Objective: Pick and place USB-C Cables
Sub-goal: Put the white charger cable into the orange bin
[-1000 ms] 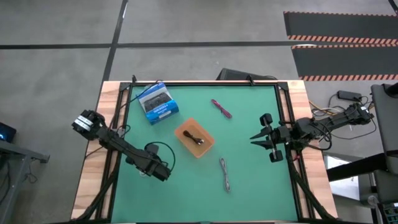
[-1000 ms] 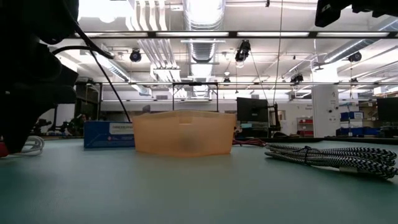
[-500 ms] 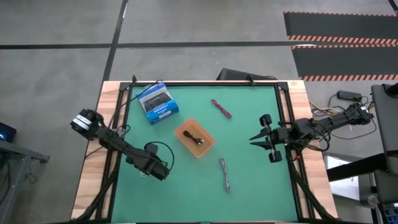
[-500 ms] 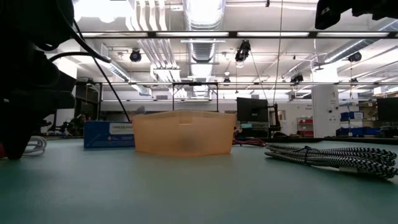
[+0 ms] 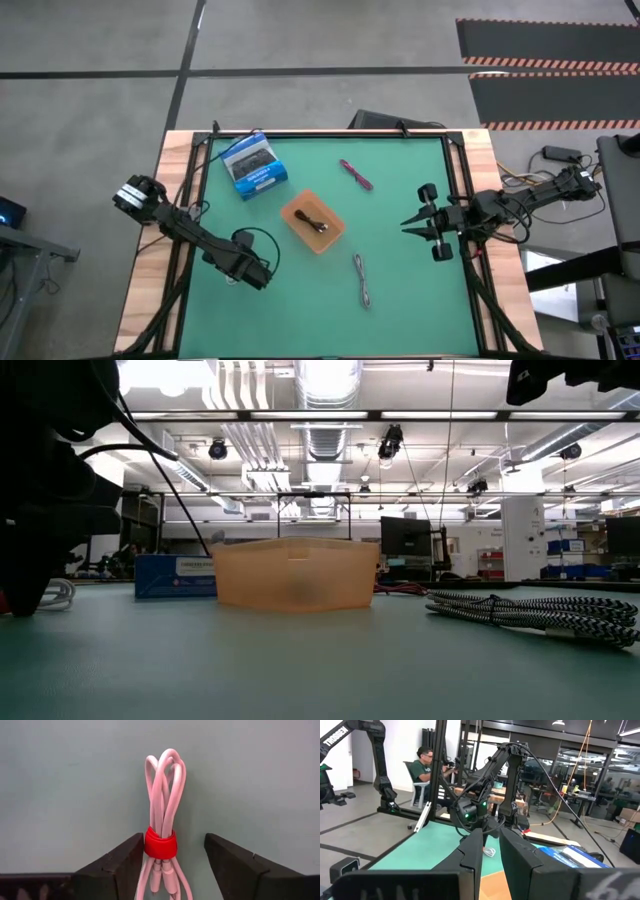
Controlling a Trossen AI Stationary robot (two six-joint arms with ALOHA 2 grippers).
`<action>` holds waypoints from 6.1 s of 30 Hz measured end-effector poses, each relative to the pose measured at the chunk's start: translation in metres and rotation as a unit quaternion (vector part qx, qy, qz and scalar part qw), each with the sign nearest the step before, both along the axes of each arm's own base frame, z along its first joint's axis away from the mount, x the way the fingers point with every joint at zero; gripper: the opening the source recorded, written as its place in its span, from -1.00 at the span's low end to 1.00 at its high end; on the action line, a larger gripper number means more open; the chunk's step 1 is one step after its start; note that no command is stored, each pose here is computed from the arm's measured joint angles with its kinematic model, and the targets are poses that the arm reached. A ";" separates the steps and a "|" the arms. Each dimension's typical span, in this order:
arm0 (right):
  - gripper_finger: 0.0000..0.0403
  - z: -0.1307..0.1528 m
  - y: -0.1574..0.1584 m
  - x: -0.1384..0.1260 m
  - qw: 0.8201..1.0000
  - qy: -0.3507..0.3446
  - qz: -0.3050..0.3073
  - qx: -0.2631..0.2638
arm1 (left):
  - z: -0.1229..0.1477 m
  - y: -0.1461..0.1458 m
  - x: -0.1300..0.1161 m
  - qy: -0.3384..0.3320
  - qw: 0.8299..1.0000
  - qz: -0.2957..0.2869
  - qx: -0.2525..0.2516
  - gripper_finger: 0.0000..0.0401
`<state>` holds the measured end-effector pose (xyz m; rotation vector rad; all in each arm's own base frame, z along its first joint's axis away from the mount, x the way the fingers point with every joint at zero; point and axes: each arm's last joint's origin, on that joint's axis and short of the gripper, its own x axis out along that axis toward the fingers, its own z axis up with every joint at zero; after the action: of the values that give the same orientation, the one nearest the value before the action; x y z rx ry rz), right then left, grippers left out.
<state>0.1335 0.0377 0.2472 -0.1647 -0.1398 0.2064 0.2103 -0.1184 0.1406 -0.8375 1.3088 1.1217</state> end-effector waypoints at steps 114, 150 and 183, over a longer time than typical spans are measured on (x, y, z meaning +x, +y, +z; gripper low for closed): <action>0.02 -0.008 0.043 0.146 0.999 -0.052 -0.006 0.014 | 0.145 -0.011 0.094 -0.423 0.639 -0.480 0.426 -0.76; 0.07 -0.001 0.035 0.209 0.996 -0.061 -0.057 0.013 | 0.142 0.013 0.046 -0.435 0.610 -0.481 0.455 -0.76; -0.85 0.014 0.041 0.239 0.997 -0.053 -0.052 0.017 | 0.145 0.011 0.046 -0.475 0.586 -0.487 0.441 -0.76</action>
<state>0.3725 0.0790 0.2612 -0.1488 -0.2392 0.0910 0.2563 -0.1076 0.2854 0.1774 0.0350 0.1548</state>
